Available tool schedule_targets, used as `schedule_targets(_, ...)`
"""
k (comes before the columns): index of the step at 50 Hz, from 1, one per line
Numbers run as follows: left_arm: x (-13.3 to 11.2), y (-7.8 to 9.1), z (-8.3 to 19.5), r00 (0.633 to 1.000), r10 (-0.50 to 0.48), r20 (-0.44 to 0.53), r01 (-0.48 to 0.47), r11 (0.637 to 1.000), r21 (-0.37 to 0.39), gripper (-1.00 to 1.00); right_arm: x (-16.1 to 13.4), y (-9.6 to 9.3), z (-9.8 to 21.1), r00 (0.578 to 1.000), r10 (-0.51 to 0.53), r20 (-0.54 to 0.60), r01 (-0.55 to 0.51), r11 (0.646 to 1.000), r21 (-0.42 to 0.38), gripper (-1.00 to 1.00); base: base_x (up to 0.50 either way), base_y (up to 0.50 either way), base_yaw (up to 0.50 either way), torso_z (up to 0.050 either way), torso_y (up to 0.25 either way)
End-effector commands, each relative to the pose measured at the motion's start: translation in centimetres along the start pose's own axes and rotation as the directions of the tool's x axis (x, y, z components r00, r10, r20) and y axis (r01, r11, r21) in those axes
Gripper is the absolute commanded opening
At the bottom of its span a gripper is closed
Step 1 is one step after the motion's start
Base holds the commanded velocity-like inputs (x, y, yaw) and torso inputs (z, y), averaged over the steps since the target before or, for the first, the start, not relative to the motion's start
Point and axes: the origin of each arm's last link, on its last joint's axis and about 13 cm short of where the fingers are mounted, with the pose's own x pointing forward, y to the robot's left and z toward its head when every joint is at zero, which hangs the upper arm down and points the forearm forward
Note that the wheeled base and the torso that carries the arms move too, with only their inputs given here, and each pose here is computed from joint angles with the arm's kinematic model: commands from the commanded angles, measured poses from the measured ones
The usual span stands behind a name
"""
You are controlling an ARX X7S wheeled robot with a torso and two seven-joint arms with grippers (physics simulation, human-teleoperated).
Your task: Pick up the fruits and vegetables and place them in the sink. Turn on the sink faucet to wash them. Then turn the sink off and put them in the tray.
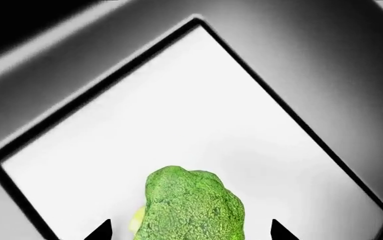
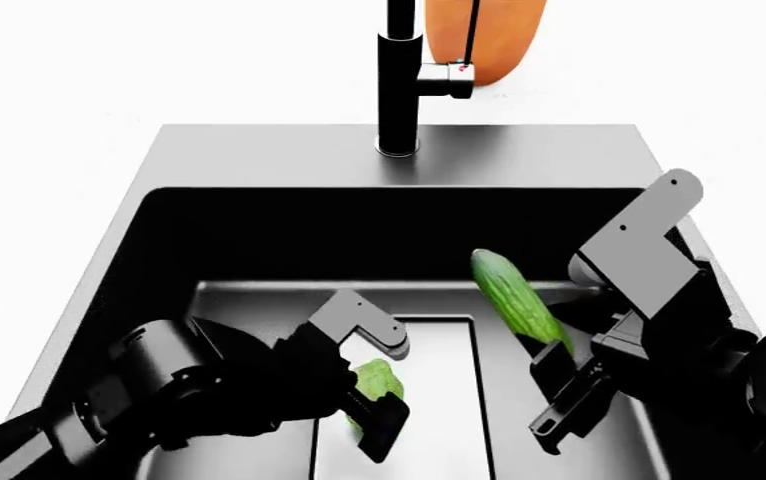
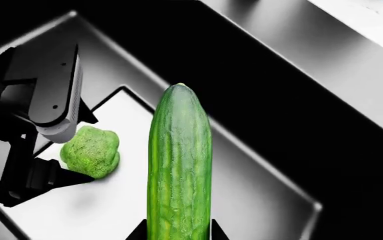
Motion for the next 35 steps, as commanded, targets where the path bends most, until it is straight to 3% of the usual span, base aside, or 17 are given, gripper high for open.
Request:
schedule_targets(1, 1.4, 0.0, -0.9, 1.0, -0.005, -0.023, 0.006, 1.0, 0.015, 1.0, 0.2, 0.0, -0.1, 1.0, -0.001, 0.003, 0.001, 1.0, -0.001, -1.0, 0.0, 0.0, 0.0, 0.0, 0.0)
schedule_targets(13, 2.6, 0.3, -1.8, 0.999, 0.007, -0.046, -0.006, 1.0, 0.021, 1.0, 0.1, 0.2, -0.3, 1.0, -0.003, 0.003, 0.003, 1.0, 0.0, -1.0, 0.0, 0.0, 0.0, 0.0, 0.0)
schedule_targets(14, 2.7, 0.3, -1.9, 0.999, 0.009, -0.044, -0.008, 1.0, 0.02, -1.0, 0.1, 0.2, -0.3, 1.0, -0.002, 0.003, 0.002, 1.0, -0.001, -1.0, 0.0, 0.0, 0.0, 0.0, 0.0)
schedule_targets(22, 2.8, 0.1, -2.3, 0.999, 0.003, -0.043, -0.003, 1.0, 0.0, -1.0, -0.1, 0.4, -0.1, 1.0, -0.001, 0.005, 0.001, 1.0, -0.007, -1.0, 0.0, 0.0, 0.0, 0.0, 0.0)
schedule_targets(27, 2.1, 0.4, -1.6, 0.999, 0.025, 0.021, -0.024, 1.0, -0.011, -1.0, 0.0, 0.4, 0.1, 1.0, 0.0, 0.006, 0.0, 1.0, -0.011, -1.0, 0.0, 0.0, 0.0, 0.0, 0.0)
schedule_targets(30, -0.1, 0.4, -0.5, 0.998, 0.032, 0.051, -0.033, 0.999, 0.018, -1.0, 0.2, 0.5, 0.0, 1.0, 0.004, 0.007, -0.004, 1.0, -0.007, -1.0, 0.0, 0.0, 0.0, -0.01, 0.167)
schedule_targets(35, -6.9, -0.6, 2.9, 0.987, 0.042, 0.152, -0.058, 0.993, 0.105, -1.0, 0.7, 0.5, -0.1, 0.998, 0.018, 0.064, -0.021, 0.999, 0.044, -1.0, 0.0, 0.0, 0.0, -0.017, 0.25)
